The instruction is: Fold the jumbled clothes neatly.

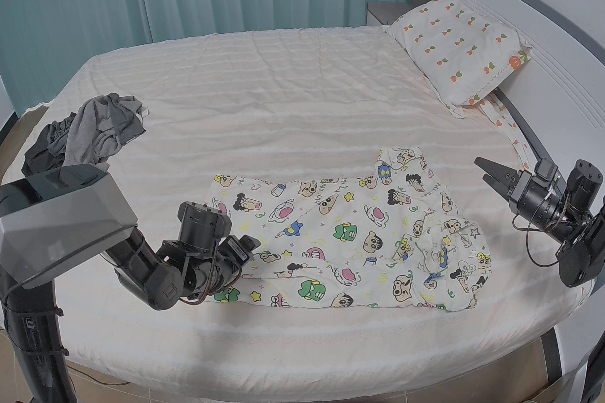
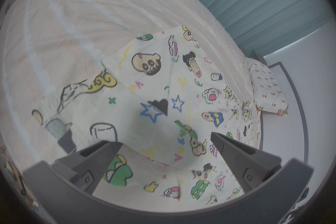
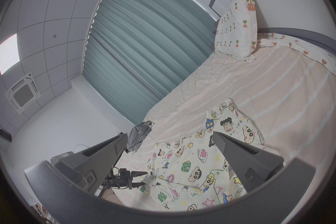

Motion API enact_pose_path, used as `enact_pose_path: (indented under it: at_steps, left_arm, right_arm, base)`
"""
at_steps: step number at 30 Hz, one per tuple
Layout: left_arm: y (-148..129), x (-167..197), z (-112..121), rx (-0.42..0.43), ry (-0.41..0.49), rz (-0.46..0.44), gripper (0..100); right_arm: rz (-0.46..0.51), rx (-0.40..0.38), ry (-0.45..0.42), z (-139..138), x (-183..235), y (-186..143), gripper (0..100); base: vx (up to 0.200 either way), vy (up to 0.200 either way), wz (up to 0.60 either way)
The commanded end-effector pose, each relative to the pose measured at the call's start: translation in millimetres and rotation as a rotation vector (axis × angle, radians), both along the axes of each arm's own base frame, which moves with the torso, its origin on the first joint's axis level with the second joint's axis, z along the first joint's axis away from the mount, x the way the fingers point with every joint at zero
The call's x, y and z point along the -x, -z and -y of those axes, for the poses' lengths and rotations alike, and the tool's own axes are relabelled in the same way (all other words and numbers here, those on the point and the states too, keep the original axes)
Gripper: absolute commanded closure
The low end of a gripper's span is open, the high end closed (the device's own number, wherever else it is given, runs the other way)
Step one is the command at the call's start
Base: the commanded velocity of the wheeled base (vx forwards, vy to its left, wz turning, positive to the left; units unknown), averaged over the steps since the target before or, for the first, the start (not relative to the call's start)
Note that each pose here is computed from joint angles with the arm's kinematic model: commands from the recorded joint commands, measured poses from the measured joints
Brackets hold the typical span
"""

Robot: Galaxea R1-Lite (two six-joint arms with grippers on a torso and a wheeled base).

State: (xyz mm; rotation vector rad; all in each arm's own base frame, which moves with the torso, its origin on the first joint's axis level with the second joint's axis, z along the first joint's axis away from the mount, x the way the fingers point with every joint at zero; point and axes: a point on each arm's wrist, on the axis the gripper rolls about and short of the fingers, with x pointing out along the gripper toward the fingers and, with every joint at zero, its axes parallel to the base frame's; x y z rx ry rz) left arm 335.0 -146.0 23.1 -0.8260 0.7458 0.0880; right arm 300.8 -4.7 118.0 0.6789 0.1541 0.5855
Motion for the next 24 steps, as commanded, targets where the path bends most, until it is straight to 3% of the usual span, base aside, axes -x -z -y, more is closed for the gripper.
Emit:
enact_pose_path:
  at_steps: [1,6,12,18,22,24]
  left_arm:
    - [-2.9,-26.3,-8.7,0.003,-0.064,0.055,0]
    - [-25.8,-54.1,-13.9,0.033,-0.116,0.165,0]
    - [-41.3,-70.8,-9.5,0.041,-0.107,0.239,0]
    - [-38.4,-65.8,-28.6,-0.009,-0.113,0.214,0]
    - [-54.2,-44.4,-60.5,-0.046,0.031,0.208,0]
    - [-54.2,-44.4,-60.5,-0.046,0.031,0.208,0]
  right_arm:
    - [-0.008,0.002,0.0,0.1,-1.0,3.3,0]
    - [-0.012,0.02,0.002,0.3,-3.7,9.2,0]
    - [-0.016,0.045,0.005,0.0,-5.7,15.9,0]
    - [-0.01,0.048,0.011,1.9,-5.8,15.0,0]
    - [-0.014,0.048,0.003,2.7,-6.1,16.4,0]
    - [-0.014,0.048,0.003,2.7,-6.1,16.4,0]
  base:
    - [0.0,0.0,0.0]
    - [0.0,0.0,0.0]
    - [0.0,0.0,0.0]
    - [0.0,0.0,0.0]
    - [0.0,0.0,0.0]
    - [0.0,0.0,0.0]
